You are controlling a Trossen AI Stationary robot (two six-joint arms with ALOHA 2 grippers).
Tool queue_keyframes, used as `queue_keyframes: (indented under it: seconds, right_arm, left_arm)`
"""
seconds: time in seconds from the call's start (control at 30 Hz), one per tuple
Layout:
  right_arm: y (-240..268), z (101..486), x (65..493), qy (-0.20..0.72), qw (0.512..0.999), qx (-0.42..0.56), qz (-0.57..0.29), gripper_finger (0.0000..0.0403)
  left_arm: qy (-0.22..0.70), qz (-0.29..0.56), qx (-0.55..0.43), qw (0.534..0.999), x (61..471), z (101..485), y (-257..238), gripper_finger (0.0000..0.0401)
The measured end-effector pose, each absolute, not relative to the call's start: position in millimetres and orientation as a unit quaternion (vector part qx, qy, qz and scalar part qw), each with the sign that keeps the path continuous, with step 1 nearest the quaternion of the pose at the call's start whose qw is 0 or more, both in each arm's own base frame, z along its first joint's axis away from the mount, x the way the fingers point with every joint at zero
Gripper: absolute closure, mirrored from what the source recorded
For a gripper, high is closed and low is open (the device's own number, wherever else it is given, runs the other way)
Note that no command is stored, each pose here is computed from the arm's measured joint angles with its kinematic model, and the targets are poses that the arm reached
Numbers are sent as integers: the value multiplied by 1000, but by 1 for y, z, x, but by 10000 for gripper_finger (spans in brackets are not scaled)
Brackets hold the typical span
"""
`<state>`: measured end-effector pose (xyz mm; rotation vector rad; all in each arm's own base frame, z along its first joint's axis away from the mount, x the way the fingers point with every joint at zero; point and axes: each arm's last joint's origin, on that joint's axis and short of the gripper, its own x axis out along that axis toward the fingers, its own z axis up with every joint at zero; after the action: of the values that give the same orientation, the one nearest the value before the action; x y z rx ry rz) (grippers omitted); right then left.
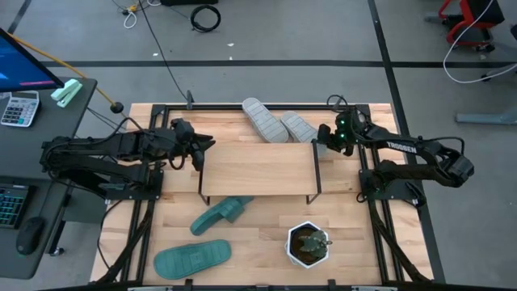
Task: Pick and place slides into the shelf
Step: Put the right gray slide on the shelf
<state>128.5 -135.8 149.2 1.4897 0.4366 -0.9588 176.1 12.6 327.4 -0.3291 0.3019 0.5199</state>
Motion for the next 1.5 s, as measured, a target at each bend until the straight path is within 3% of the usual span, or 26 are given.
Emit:
queue_keyframes:
  seconds: [0.23,0.63,0.93,1.3,1.5]
  right_arm:
    - [-135,159,126,164,637,624,-423,359]
    - [-132,195,121,81,689,581,-427,359]
    - [-134,258,119,5,764,488,-421,360]
    - [-119,377,111,43,867,293,-402,364]
    - [-102,418,104,104,891,223,-382,364]
  left_arm:
    - [148,255,-161,942,176,327,13,307]
    - [148,255,-161,942,176,327,13,311]
    - [148,255,-161,942,176,327,13,306]
    - [148,255,-161,942,176,327,13,308]
    - [148,256,-161,942,176,327,13,307]
